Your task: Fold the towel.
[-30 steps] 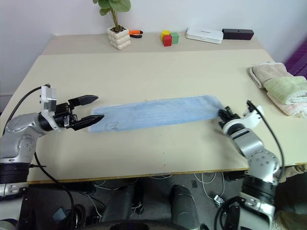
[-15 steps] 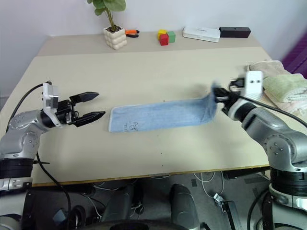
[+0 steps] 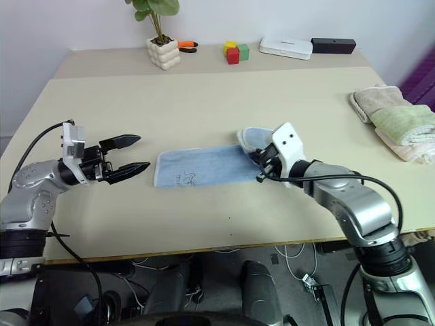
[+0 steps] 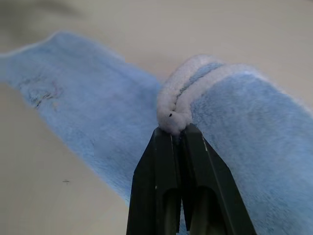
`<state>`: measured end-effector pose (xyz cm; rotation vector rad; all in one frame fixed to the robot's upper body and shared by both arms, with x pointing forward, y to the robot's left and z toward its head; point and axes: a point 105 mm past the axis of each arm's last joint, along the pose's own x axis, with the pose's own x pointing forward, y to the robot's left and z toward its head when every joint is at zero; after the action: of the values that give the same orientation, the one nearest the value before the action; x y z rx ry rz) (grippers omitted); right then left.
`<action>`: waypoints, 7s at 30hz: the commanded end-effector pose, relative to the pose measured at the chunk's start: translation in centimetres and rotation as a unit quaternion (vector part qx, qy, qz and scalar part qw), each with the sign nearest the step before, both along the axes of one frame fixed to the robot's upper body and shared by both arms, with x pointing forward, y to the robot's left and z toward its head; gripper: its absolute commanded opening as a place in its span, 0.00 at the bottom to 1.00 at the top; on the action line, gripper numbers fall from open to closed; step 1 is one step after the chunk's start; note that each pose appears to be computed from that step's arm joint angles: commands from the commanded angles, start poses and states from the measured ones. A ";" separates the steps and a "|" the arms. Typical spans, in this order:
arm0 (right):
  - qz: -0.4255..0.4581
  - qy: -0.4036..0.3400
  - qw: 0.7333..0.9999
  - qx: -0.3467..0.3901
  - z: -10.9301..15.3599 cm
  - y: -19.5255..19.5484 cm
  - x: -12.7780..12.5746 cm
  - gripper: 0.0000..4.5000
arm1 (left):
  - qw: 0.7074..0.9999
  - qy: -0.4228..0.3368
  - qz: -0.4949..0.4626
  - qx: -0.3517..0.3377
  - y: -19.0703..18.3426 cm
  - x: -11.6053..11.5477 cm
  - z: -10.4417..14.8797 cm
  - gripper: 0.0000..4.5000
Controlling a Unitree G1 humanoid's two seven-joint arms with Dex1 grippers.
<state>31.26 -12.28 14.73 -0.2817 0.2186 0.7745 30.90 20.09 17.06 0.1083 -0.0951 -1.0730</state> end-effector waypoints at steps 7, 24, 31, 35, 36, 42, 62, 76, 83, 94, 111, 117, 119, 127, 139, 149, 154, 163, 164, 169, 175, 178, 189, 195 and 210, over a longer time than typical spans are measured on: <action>0.045 -0.025 0.998 -0.022 -0.5 2.6 -0.3 0.01 | 1.000 -0.024 0.007 0.000 0.3 -0.4 0.9 1.00; -0.036 -0.080 0.988 0.131 6.0 -1.0 3.0 0.86 | 1.000 -0.019 0.003 -0.003 0.2 0.0 0.7 1.00; -0.086 -0.079 0.984 0.135 2.0 -0.5 5.7 0.22 | 1.000 -0.014 0.000 -0.002 -0.4 -0.3 0.4 1.00; -0.122 -0.065 0.981 0.138 -1.5 -1.0 6.7 0.02 | 1.000 -0.007 0.005 -0.010 -0.4 -0.6 0.5 1.00; -0.130 -0.057 0.981 0.129 -2.6 -1.3 6.8 0.02 | 1.000 0.000 0.009 -0.013 -0.4 -0.8 0.4 1.00; -0.136 -0.055 0.986 0.075 -6.1 -1.7 6.3 0.02 | 0.983 0.140 0.046 -0.106 -0.5 -1.9 -0.3 1.00; 0.032 -0.176 0.977 0.119 4.2 -1.3 3.3 0.99 | 0.828 0.407 0.178 -0.341 -3.9 -8.0 -4.9 1.00; 0.084 -0.138 0.983 0.083 3.5 -0.6 1.5 0.99 | 0.746 0.482 0.246 -0.388 -5.0 -6.1 -8.4 1.00; 0.053 -0.150 0.984 0.078 3.9 -1.5 2.3 0.99 | 0.748 0.496 0.271 -0.349 -5.9 -4.3 -9.6 1.00; 0.026 -0.162 0.985 0.059 3.8 -2.6 2.5 1.00 | 0.726 0.481 0.276 -0.406 -7.6 -0.3 -5.9 0.22; 0.076 -0.098 0.991 0.054 3.4 -6.3 -1.2 1.00 | 0.829 0.292 0.331 -0.345 -0.7 2.6 -0.3 0.01; 0.081 -0.088 0.991 0.058 3.1 -5.8 -1.1 1.00 | 0.904 0.220 0.254 -0.265 -2.0 3.1 1.4 0.01; 0.076 -0.092 0.991 0.061 3.2 -5.6 -0.9 1.00 | 0.927 0.205 0.205 -0.237 -4.0 2.8 1.6 0.01; 0.061 -0.099 0.992 0.053 3.4 -6.1 -0.5 1.00 | 0.983 0.157 0.023 -0.097 -11.4 1.8 -1.1 0.01; 0.021 -0.113 0.992 0.049 3.8 -7.5 -1.2 1.00 | 0.986 0.119 -0.114 -0.006 -19.7 1.9 -4.1 0.01; -0.009 -0.125 0.991 0.045 4.0 -7.9 -1.6 1.00 | 0.979 0.165 -0.116 0.018 -21.5 2.6 -6.6 0.01; -0.013 -0.129 0.991 0.045 4.2 -7.9 -1.4 1.00 | 0.974 0.181 -0.134 0.024 -21.6 2.0 -6.9 0.40; -0.016 -0.138 0.988 0.072 5.0 -7.3 -0.4 1.00 | 0.966 0.112 -0.227 -0.047 -21.0 -1.0 -2.3 0.98; -0.021 -0.141 0.987 0.076 5.2 -7.5 -0.1 1.00 | 0.962 0.104 -0.247 -0.059 -20.5 -1.8 -1.5 0.98; -0.027 -0.150 0.985 0.084 5.8 -7.6 0.9 1.00 | 0.963 0.071 -0.249 -0.069 -19.1 -2.2 0.0 0.98; -0.061 -0.169 0.973 0.142 6.8 -6.4 2.6 1.00 | 0.987 0.050 -0.007 -0.154 -15.2 5.8 2.1 0.98; -0.085 -0.171 0.965 0.181 6.4 -4.8 3.1 0.94 | 0.979 0.075 0.049 -0.186 -14.5 7.4 1.7 0.93; -0.167 -0.143 0.948 0.232 3.3 1.6 4.8 0.01 | 0.974 0.111 0.097 -0.173 -17.9 8.3 -0.9 0.00; -0.233 -0.051 0.959 0.154 -4.2 0.9 5.4 0.01 | 0.971 0.166 0.139 -0.099 -17.5 8.8 -5.9 0.00; -0.259 -0.047 0.949 0.172 -2.9 -2.1 6.1 0.12 | 0.962 0.178 0.163 -0.130 -13.2 9.1 -5.4 0.12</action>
<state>36.84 -12.76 9.33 0.0354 0.1279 0.2988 39.94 5.56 10.92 -0.2698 0.1326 -0.7498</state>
